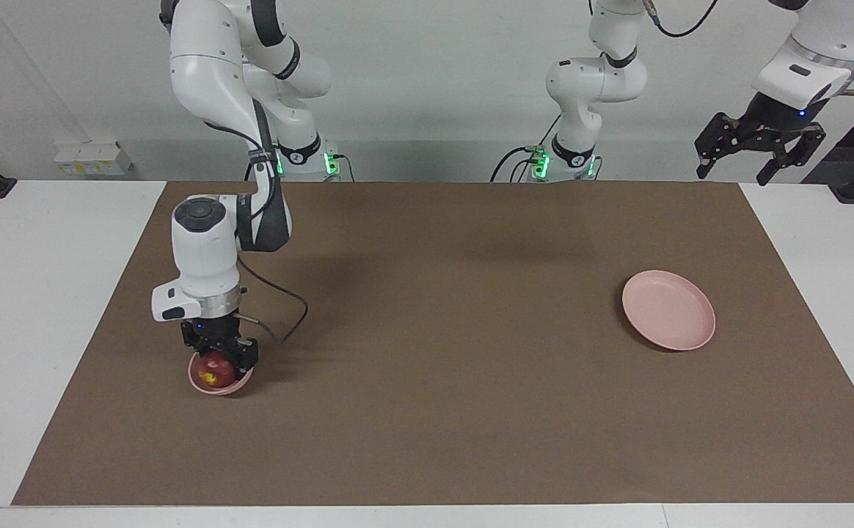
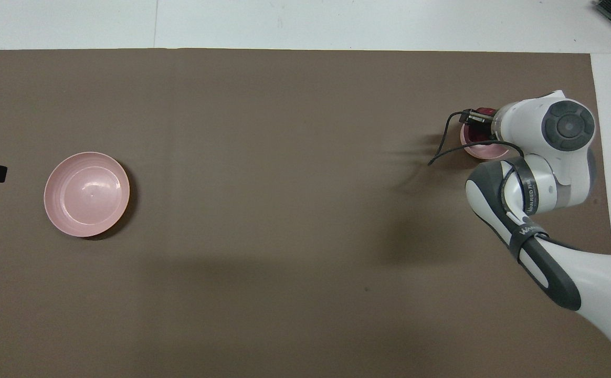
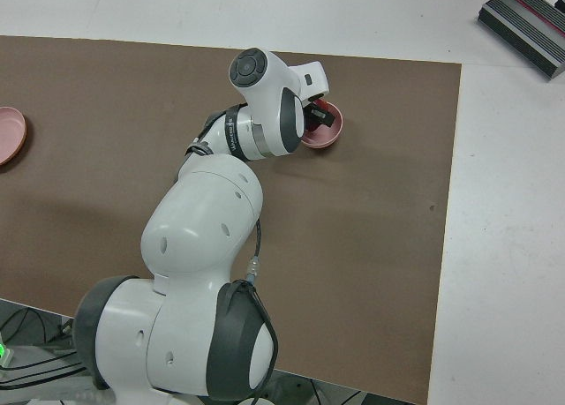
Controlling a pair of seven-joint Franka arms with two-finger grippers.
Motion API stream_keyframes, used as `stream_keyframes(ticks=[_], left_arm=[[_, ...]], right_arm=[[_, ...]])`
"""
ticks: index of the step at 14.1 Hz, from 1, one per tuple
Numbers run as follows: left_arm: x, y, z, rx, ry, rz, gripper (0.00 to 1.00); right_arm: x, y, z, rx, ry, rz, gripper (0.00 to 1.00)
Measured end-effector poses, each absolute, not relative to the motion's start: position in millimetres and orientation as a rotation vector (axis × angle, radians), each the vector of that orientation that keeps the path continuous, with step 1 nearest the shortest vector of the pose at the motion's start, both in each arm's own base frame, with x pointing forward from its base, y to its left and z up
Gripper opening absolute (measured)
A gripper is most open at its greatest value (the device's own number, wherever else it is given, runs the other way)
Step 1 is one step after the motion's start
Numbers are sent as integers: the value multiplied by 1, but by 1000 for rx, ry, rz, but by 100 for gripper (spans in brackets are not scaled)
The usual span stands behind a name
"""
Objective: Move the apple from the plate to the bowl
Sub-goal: 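Lower the apple into the small pink bowl and open the right gripper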
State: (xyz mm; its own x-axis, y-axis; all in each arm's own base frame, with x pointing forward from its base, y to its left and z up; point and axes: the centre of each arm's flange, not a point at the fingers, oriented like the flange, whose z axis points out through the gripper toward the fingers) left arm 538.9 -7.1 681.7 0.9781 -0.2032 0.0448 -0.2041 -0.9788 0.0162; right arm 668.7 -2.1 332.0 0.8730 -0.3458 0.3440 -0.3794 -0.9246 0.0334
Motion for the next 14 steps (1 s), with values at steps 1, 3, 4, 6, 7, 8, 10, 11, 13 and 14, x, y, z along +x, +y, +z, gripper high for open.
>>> stream_keyframes(ticks=[1,3,4,6,7,8,10,11,13,14], left_arm=[[539,-7,682,3104,-319,67,100],[539,-7,682,3104,-319,66,100],[539,-7,682,3104,-318,66,100],[539,-6,682,3104,-315,66,100],[539,-6,682,3104,-315,66,100],[539,-6,682,3104,-315,66,100],[539,-6,682,3104,-315,66,100],[539,-6,681,3104,-315,65,100],[539,-7,681,3104,-318,64,100],[540,-8,680,3104,-319,62,100]], right_arm=[[667,-2,329,2944,-571,507,78],[664,-4,325,2945,-573,494,78],[663,-5,322,2945,-575,485,78],[660,-7,316,2944,-580,468,78],[659,-9,315,2943,-585,464,78],[659,-10,315,2942,-588,464,79],[660,-11,317,2943,-591,476,91],[661,-11,320,2943,-591,486,100],[662,-10,330,2941,-591,505,100],[661,-9,337,2938,-592,500,100]])
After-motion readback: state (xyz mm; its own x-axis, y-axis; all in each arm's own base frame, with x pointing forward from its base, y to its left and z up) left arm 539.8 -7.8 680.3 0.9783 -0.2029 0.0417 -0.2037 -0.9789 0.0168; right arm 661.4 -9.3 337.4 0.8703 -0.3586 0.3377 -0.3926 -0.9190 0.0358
